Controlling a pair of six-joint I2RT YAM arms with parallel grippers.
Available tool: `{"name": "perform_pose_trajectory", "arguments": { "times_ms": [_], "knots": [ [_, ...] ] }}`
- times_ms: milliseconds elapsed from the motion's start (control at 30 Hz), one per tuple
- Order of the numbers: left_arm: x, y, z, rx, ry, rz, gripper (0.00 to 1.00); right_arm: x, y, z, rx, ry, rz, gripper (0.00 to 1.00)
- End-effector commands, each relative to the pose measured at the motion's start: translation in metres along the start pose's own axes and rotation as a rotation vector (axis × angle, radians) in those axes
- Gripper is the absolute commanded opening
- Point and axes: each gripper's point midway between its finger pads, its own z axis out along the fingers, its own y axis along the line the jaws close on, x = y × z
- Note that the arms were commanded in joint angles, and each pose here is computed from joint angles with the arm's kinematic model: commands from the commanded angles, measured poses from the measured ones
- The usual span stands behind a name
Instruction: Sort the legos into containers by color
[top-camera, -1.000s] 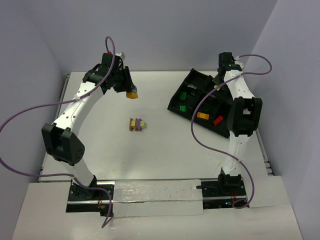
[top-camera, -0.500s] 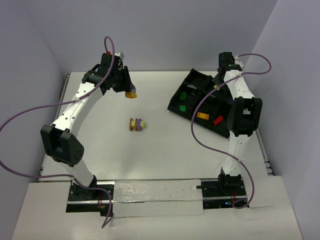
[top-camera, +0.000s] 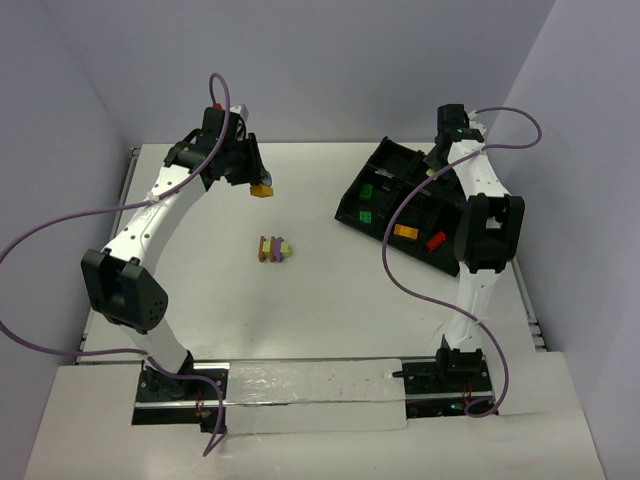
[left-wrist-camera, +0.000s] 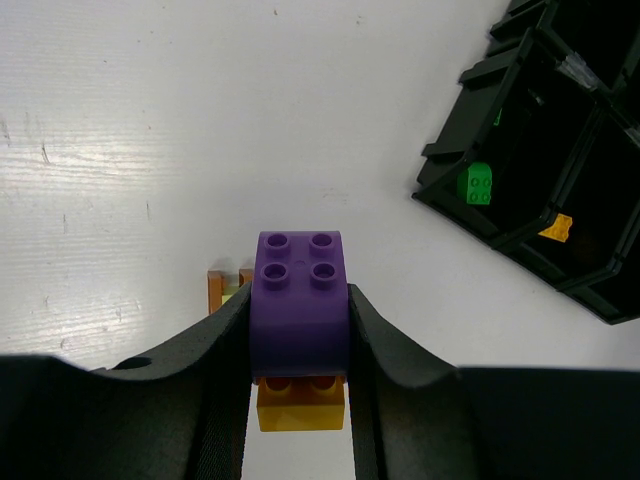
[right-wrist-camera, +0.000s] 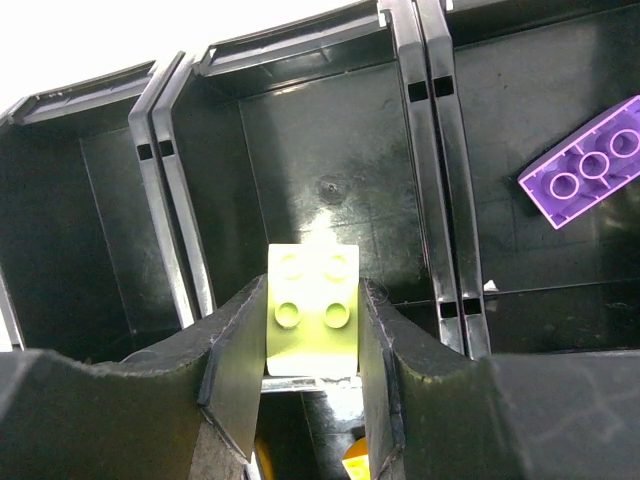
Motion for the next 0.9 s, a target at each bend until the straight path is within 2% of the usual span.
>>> {"name": "perform_pose_trajectory", "arguments": {
  "times_ms": [0,300,367,500,867],
  "knots": [
    [-0.015,-0.006,-0.022,0.019,-0.075,0.026,0.00,-0.008,0.001,0.009,-0.007,-0.025,0.024,0.12],
    [-0.011,-0.004,-0.024,0.016,-0.070,0.042,0.00,-0.007,0.001,0.014,0.003,-0.027,0.043,0.17],
    [-0.011,-0.003,-0.023,0.014,-0.066,0.044,0.00,-0.004,0.004,0.017,-0.006,-0.011,0.038,0.31],
    [-0.010,-0.002,-0.023,0.012,-0.063,0.050,0.00,-0.007,0.008,0.016,-0.015,-0.013,0.048,0.52],
    [-0.005,0.000,-0.023,0.010,-0.058,0.059,0.00,-0.036,0.007,-0.009,-0.046,-0.061,0.055,0.56]
  ]
}}
